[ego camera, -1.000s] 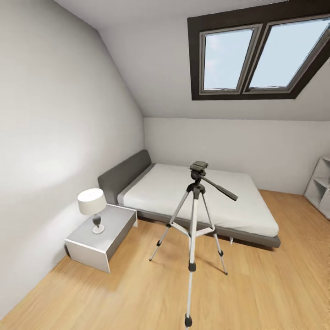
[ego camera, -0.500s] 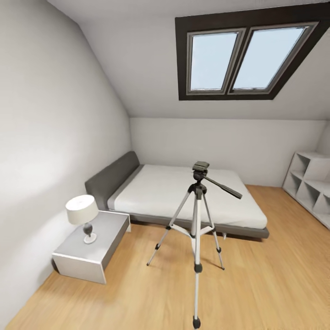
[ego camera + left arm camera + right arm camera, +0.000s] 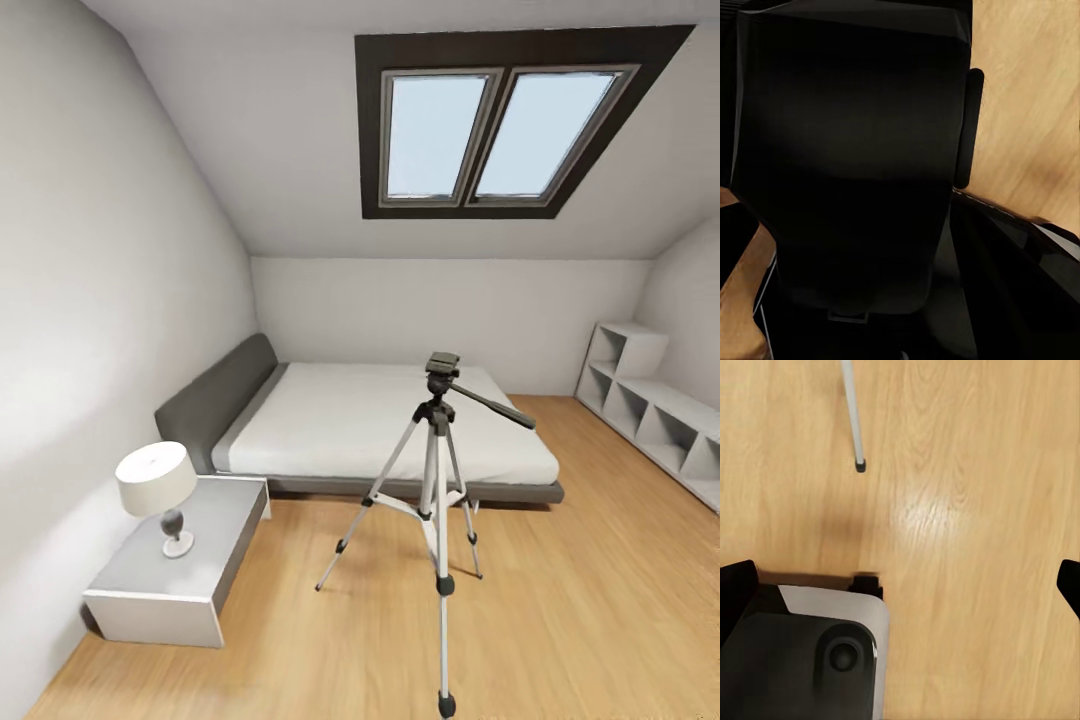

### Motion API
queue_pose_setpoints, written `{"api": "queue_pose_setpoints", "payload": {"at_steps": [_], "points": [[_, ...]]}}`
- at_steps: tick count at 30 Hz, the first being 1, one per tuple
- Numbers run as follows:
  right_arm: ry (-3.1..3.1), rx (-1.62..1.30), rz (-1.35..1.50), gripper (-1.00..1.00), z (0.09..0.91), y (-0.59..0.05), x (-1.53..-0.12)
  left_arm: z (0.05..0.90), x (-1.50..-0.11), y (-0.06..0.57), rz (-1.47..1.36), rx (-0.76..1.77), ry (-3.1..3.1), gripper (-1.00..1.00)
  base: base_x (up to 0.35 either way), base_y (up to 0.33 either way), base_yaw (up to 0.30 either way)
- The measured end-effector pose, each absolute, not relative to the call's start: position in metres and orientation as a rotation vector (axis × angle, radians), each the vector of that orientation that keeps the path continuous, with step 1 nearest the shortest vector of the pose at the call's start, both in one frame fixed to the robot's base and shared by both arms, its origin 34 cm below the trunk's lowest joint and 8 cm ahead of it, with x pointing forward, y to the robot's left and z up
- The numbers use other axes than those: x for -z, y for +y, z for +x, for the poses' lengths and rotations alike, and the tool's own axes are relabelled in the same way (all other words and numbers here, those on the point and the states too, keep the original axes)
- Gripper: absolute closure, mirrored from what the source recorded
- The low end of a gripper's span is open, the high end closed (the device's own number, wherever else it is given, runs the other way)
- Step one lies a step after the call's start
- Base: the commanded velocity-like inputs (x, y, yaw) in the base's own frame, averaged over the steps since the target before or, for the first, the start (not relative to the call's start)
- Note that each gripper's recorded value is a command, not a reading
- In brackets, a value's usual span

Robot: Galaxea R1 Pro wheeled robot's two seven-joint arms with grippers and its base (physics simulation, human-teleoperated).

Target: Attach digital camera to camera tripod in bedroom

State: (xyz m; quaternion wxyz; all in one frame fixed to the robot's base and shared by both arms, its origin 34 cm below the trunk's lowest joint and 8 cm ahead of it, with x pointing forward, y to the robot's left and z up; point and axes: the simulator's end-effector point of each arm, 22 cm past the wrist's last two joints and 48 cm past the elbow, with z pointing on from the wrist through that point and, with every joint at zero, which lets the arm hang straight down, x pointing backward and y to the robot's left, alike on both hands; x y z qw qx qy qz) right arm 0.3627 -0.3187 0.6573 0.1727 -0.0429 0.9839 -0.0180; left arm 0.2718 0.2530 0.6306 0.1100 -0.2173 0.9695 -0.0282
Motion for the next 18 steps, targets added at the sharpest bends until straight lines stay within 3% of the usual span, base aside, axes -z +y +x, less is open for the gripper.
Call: {"api": "queue_pose_setpoints", "payload": {"at_steps": [6, 18], "points": [[2.791, 0.051, -0.122, -1.00, 0.3629, -0.3187, -0.6574, 0.2721, -0.6306, 0.2529, -0.638, 0.083, 2.849, 1.00, 0.068, 0.321, -0.245], [2.792, 0.051, -0.120, -1.00, 0.3628, -0.3184, -0.6572, 0.2726, -0.6307, 0.2529, -0.636, 0.083, 2.848, 1.00, 0.009, 0.049, -0.245]]}}
